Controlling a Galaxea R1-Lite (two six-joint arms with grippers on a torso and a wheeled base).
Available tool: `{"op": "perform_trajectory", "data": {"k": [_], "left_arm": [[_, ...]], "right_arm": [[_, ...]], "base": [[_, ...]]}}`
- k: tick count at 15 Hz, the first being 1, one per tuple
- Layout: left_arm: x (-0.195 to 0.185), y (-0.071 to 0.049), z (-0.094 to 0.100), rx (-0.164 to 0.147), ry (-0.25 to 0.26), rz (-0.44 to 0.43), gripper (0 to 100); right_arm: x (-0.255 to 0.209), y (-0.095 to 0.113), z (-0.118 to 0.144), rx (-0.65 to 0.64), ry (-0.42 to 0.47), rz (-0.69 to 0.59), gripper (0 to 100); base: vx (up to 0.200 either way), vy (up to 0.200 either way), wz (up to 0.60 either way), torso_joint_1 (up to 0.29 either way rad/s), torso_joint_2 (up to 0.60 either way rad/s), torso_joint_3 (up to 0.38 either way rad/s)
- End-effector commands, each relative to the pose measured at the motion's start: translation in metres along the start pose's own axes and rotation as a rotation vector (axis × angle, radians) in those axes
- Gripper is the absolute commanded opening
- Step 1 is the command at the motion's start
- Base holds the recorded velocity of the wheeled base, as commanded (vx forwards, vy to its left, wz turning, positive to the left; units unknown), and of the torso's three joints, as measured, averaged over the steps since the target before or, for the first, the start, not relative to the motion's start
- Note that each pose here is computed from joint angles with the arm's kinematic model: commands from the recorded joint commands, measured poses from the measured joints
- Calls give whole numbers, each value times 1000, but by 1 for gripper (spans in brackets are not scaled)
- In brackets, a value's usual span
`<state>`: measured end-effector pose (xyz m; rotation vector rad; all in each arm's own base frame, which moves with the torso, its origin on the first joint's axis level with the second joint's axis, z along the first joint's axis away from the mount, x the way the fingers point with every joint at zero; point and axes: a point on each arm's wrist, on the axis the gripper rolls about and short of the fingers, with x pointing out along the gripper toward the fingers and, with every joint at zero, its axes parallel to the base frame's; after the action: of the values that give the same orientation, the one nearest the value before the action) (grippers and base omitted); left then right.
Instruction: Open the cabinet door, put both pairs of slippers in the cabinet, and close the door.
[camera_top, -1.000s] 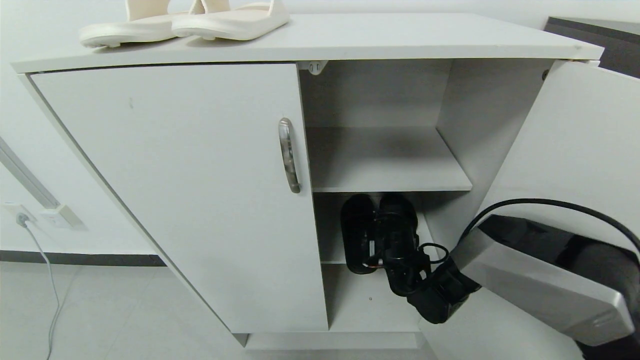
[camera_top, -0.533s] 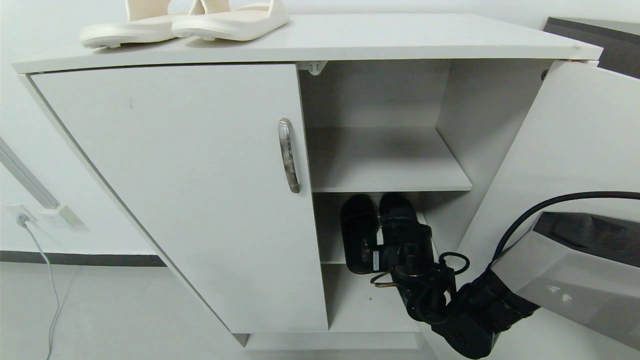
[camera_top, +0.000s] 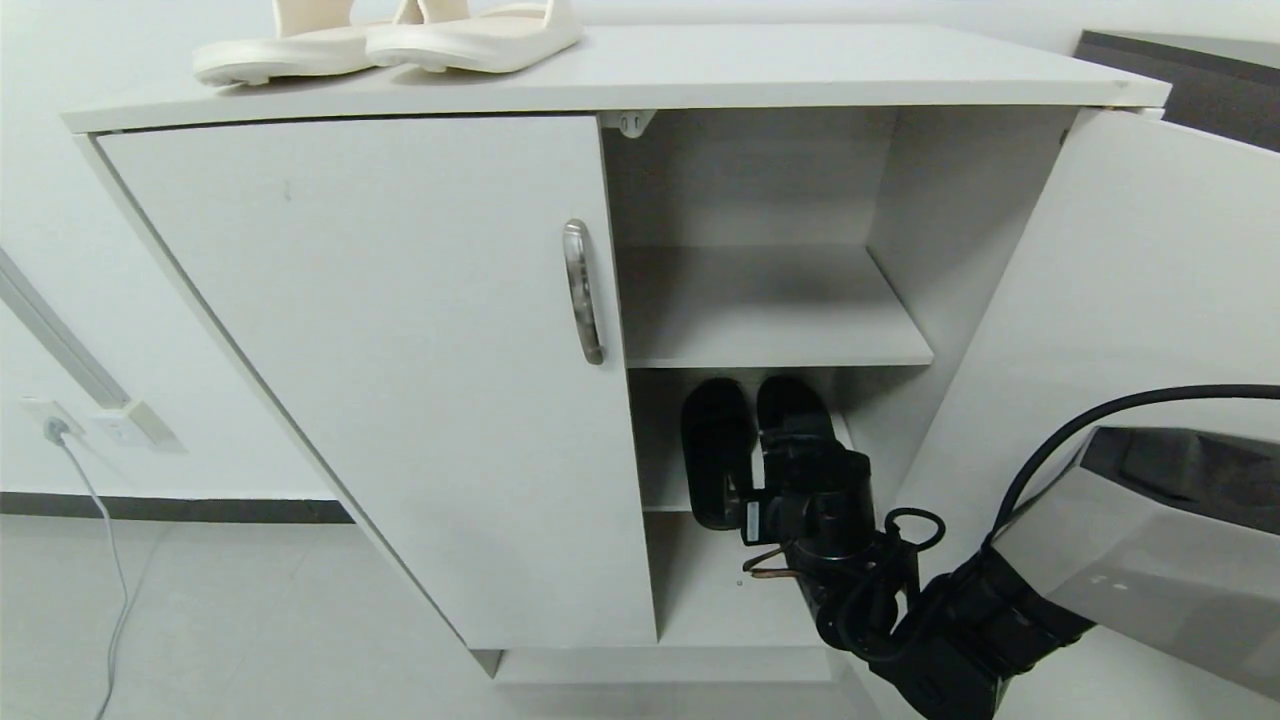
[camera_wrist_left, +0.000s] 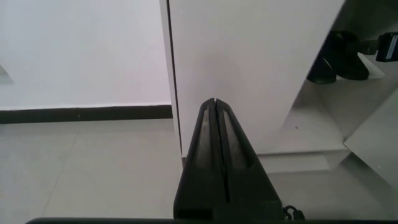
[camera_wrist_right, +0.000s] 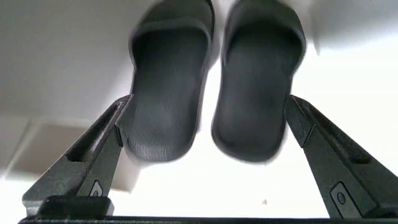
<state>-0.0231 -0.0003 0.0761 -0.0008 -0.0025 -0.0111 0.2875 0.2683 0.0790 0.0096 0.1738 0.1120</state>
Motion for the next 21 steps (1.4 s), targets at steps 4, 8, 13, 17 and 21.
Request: {"op": "perform_trajectory", "data": {"k": [4,8,13,17,21], "left_arm": [[0,0,0,-1,1,0,0],[0,0,0,1,1,0,0],[0,0,0,-1,1,0,0],[0,0,0,-1,3,0,0],[0,0,0,-1,3,-1,0]], "right_arm": [[-3,-3,-6,-18,20,-5,100],[-4,-4,-6,-14,12,-7,100],[-9,-6,-6,-18,7,-20,100],[-10,-6,-4,-15,3,-19,100],[-11,-6,-4,-12,0,-17,100]], "base": [[-200,0,0,0,4,4],[-100,0,0,1,2,2],[0,0,0,0,0,0],[0,0,0,0,0,0],[0,0,0,0,0,0]]}}
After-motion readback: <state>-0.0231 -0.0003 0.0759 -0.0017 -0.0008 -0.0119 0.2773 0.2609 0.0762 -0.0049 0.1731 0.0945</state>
